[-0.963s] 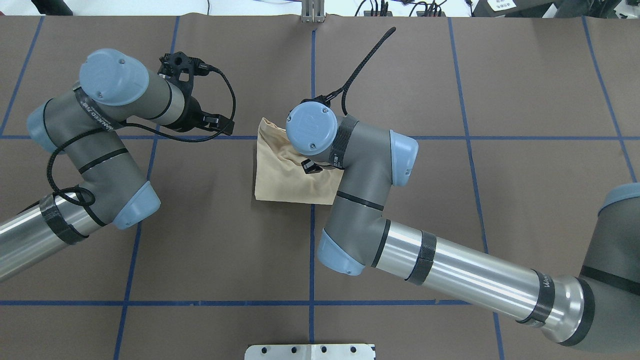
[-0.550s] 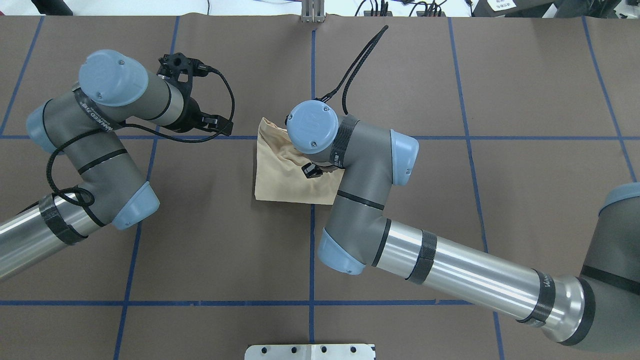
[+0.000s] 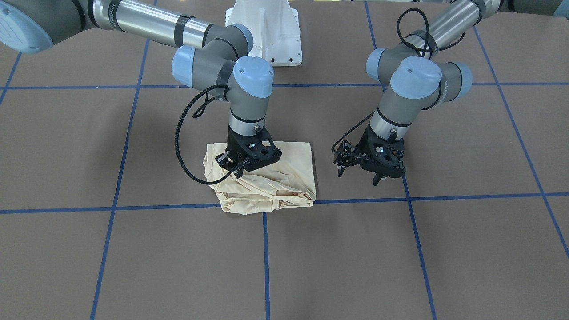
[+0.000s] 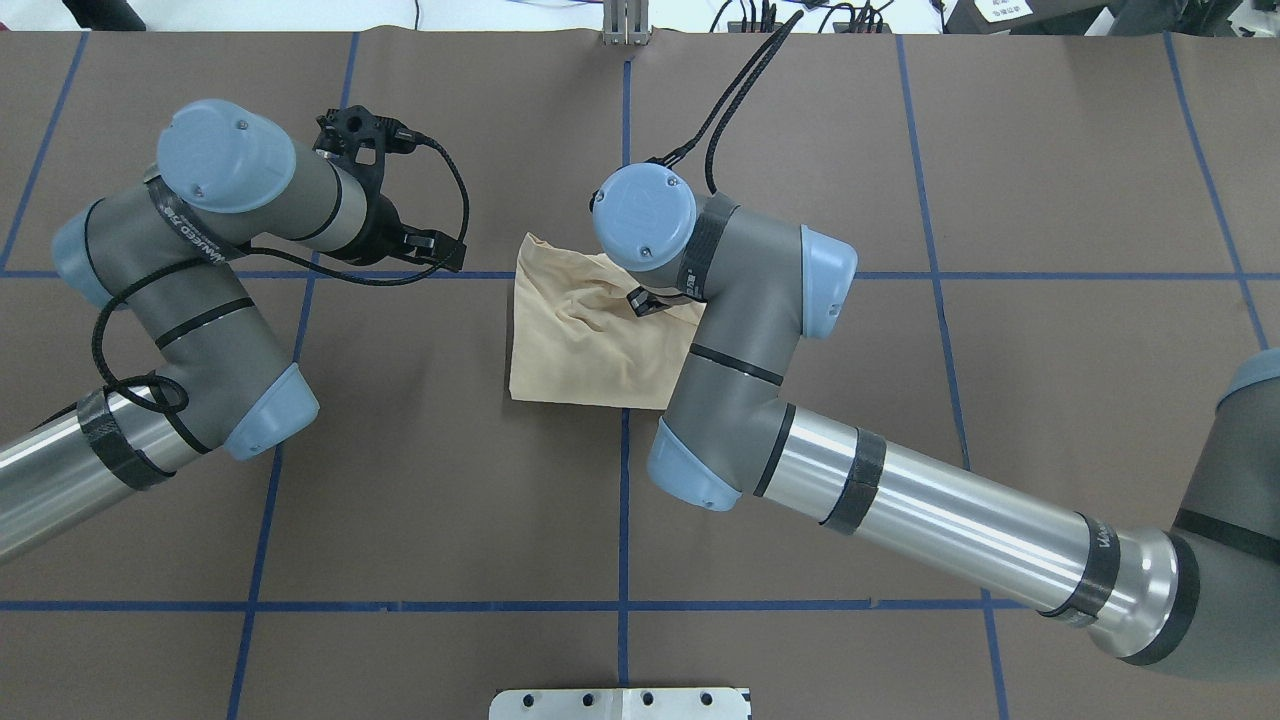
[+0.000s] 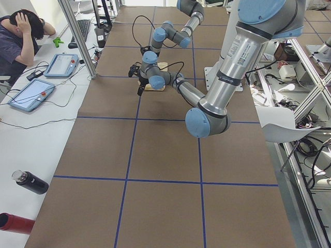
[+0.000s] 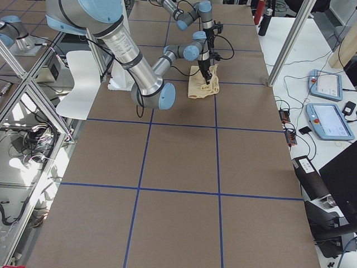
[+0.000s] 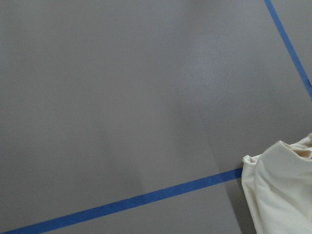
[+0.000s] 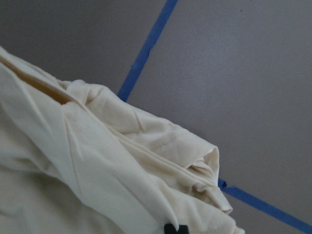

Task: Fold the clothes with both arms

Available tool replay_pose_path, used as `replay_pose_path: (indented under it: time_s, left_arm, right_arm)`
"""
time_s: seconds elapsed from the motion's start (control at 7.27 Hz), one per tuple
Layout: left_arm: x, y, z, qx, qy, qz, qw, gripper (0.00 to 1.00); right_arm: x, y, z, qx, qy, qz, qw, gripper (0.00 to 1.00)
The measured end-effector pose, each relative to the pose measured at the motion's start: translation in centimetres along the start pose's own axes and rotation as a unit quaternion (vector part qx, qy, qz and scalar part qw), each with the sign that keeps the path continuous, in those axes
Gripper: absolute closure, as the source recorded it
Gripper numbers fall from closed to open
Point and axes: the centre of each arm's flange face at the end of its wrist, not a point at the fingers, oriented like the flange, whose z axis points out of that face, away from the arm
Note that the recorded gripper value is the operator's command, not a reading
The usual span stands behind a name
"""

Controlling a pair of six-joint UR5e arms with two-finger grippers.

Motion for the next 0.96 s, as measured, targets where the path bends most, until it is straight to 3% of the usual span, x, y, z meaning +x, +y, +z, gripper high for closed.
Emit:
replay_pose_path:
  time_s: [0.28,0.41,0.69,0.96]
  left_arm:
    - [0.0,0.0,0.0,0.000,0.000,0.000,1.0000,0.00]
    - [0.0,0.0,0.0,0.000,0.000,0.000,1.0000,0.00]
    - [0.0,0.0,0.0,-0.001,0.000,0.000,1.0000,0.00]
    - [0.2,0.2,-0.3,-0.007,0.009,0.003,0.9999,0.00]
  right_arm:
    - [1.5,-2.0,1.8,0.029,0.020,0.011,0.9993,1.00]
    - [1.7,-2.9,3.0,0.050,0.019,0.014,0.9985,0.01]
    - [1.6,-4.1,3.4,0.072,0.008,0.025,0.9971,0.00]
    - [2.7,-6.2,1.4,0.061,-0.035,0.065,0.9954,0.00]
